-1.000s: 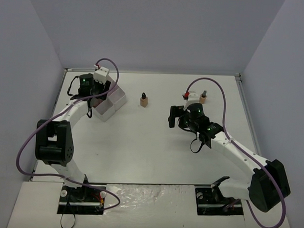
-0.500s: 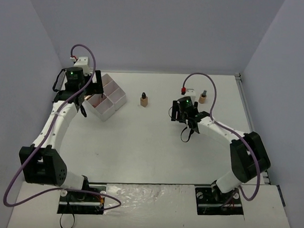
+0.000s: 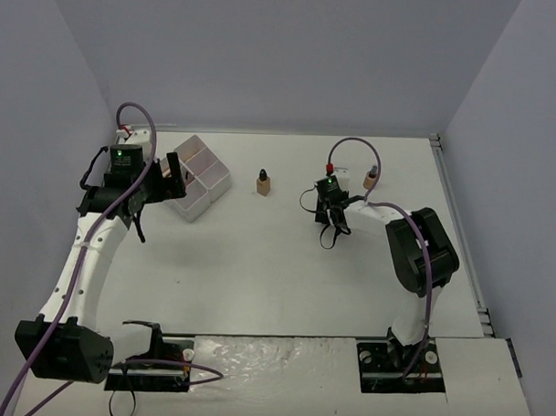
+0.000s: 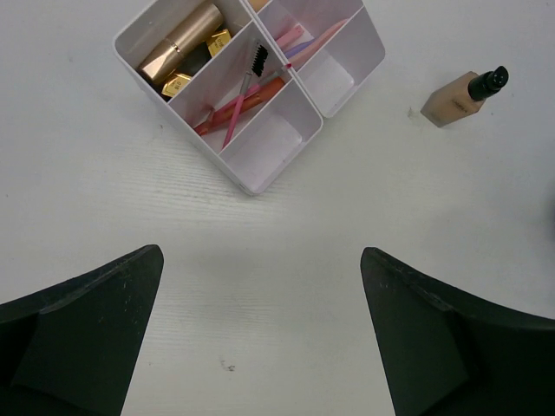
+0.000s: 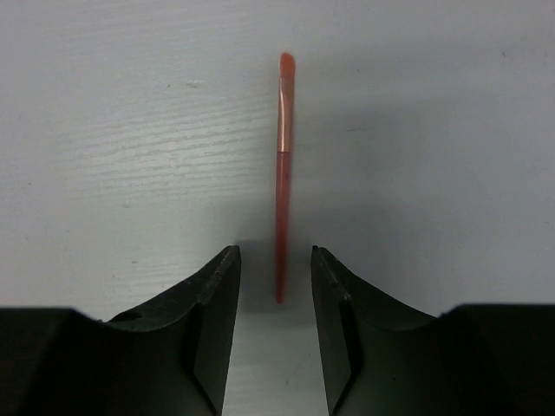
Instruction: Organize the makeup
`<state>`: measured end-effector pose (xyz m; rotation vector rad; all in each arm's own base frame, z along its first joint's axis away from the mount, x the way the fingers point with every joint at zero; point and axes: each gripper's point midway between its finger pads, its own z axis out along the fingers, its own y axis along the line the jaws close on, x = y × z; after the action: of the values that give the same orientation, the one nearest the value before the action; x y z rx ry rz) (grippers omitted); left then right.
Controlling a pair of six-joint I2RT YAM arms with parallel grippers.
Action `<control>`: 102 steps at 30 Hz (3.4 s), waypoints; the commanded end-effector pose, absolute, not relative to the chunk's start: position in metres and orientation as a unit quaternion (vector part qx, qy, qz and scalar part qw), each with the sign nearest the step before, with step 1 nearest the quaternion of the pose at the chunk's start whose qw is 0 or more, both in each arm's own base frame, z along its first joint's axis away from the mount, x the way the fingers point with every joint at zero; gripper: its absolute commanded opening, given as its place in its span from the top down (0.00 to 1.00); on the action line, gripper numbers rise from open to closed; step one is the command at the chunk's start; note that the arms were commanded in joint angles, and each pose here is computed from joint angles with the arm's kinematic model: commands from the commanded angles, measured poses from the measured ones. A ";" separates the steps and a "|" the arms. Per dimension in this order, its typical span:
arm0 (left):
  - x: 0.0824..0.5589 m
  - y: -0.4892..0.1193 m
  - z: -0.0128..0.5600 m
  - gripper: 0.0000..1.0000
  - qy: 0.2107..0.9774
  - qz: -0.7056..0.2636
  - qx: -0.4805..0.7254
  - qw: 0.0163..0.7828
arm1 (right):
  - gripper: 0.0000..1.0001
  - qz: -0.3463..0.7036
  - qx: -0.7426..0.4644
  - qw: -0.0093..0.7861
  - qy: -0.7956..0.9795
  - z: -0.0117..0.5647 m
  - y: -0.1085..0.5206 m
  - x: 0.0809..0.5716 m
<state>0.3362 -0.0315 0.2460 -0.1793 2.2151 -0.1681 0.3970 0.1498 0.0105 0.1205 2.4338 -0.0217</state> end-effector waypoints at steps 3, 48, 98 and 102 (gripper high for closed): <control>0.328 -0.054 0.276 0.03 0.875 -0.113 -0.059 0.466 | 0.79 -0.018 0.083 0.366 0.927 0.017 0.135 0.418; 0.333 -0.292 0.316 0.49 0.840 -0.365 0.005 0.401 | 1.00 0.389 -0.149 0.569 0.709 0.286 0.323 0.291; 0.503 -0.045 0.231 1.00 0.789 0.033 0.216 0.574 | 0.00 0.237 -0.105 0.542 0.799 0.213 0.244 0.299; 0.504 -0.038 0.219 1.00 0.794 0.034 0.207 0.571 | 0.00 0.230 -0.103 0.538 0.804 0.209 0.239 0.300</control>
<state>0.4842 -0.0374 0.1724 0.4713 2.0478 0.0640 0.2910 0.2453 0.1836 -0.2846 1.9950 0.5476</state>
